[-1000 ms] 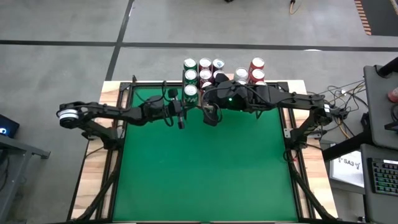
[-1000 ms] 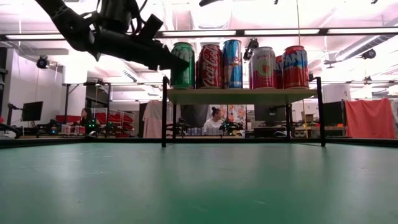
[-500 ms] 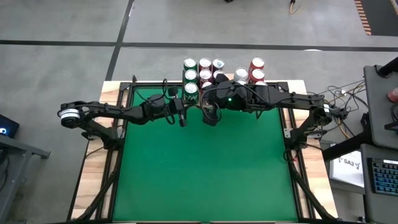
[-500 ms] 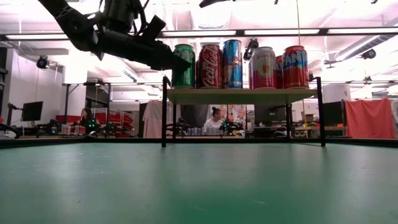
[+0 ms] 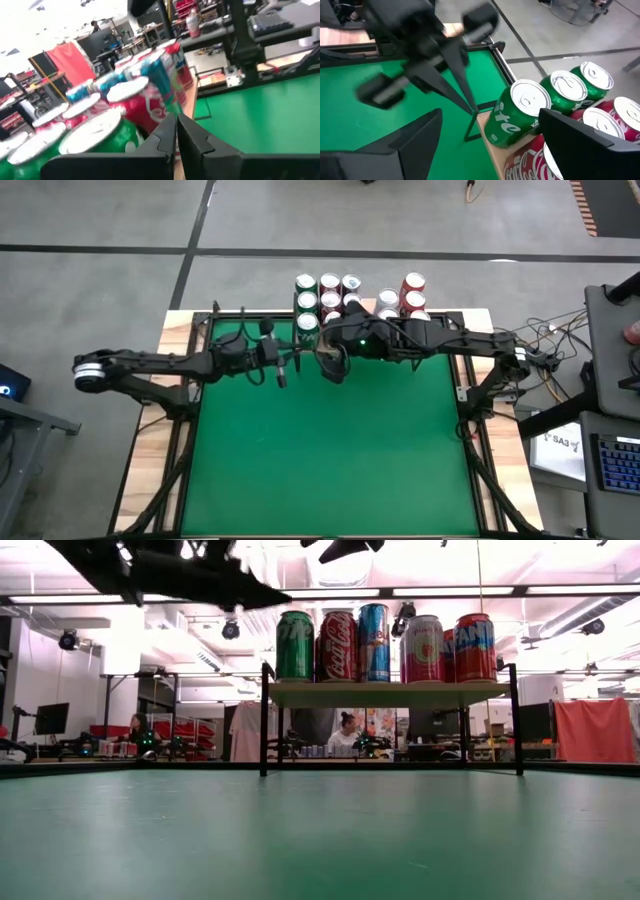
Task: Place canned beverage on shelf
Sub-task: Put the green soda can aligned with the green soda can on the shelf, then adjust the soda cans on the shelf
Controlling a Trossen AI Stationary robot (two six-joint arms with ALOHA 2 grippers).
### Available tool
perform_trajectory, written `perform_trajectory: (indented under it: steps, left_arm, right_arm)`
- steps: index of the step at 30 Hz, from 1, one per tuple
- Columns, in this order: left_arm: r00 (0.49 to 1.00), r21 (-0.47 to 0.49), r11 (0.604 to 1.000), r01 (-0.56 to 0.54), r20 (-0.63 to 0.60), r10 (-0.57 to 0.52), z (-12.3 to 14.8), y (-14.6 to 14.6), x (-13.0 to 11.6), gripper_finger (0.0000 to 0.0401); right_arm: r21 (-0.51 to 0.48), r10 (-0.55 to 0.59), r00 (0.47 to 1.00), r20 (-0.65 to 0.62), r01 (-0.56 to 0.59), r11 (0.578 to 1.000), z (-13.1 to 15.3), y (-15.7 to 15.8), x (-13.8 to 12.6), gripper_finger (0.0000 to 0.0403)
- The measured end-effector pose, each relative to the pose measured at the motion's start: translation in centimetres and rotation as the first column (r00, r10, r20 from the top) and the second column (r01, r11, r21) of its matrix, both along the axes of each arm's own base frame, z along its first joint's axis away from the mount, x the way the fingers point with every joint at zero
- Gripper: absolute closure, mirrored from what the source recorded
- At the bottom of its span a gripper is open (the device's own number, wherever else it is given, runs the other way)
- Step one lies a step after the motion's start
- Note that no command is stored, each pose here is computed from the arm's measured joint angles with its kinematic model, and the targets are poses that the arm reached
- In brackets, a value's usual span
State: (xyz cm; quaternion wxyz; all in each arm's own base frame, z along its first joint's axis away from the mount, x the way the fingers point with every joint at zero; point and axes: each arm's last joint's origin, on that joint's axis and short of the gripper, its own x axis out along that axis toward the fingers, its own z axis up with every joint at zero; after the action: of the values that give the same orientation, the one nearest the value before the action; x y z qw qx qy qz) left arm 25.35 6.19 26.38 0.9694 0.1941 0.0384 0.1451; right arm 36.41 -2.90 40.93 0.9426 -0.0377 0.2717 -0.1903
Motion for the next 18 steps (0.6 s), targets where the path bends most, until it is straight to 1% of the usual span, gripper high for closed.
perform_trajectory:
  steps: [3,5,9,15,16,18]
  left_arm:
    - [1.0,0.007,1.0,0.022,0.019,-0.022,1.2,-0.8,-1.2,0.0401]
    - [0.999,0.011,0.999,0.033,0.038,-0.033,2.0,-1.3,-2.1,0.0401]
    - [0.997,0.012,0.999,0.043,0.066,-0.043,2.8,-1.9,-4.1,0.0401]
    - [0.99,0.01,0.999,0.041,0.134,-0.042,3.4,-2.4,-6.8,0.0401]
    - [0.988,0.009,0.999,0.041,0.148,-0.042,3.6,-2.5,-7.2,0.0401]
    - [0.985,-0.003,0.999,0.043,0.165,-0.042,3.9,-2.6,-7.8,0.0401]
  right_arm:
    - [0.014,-0.021,1.0,0.0,0.021,1.0,-0.3,-0.3,0.2,0.0105]
    - [0.007,-0.036,0.999,-0.004,0.036,0.999,-0.4,-0.5,0.3,0.0137]
    - [-0.03,-0.093,0.996,-0.013,0.092,0.995,-0.4,-1.0,0.2,0.0228]
    - [-0.051,-0.126,0.991,-0.047,0.123,0.991,-0.7,-2.7,-0.1,0.0372]
    - [-0.055,-0.133,0.989,-0.057,0.13,0.99,-0.8,-3.1,-0.1,0.0382]
    - [-0.054,-0.153,0.986,-0.07,0.149,0.987,-1.2,-3.8,0.1,0.0388]
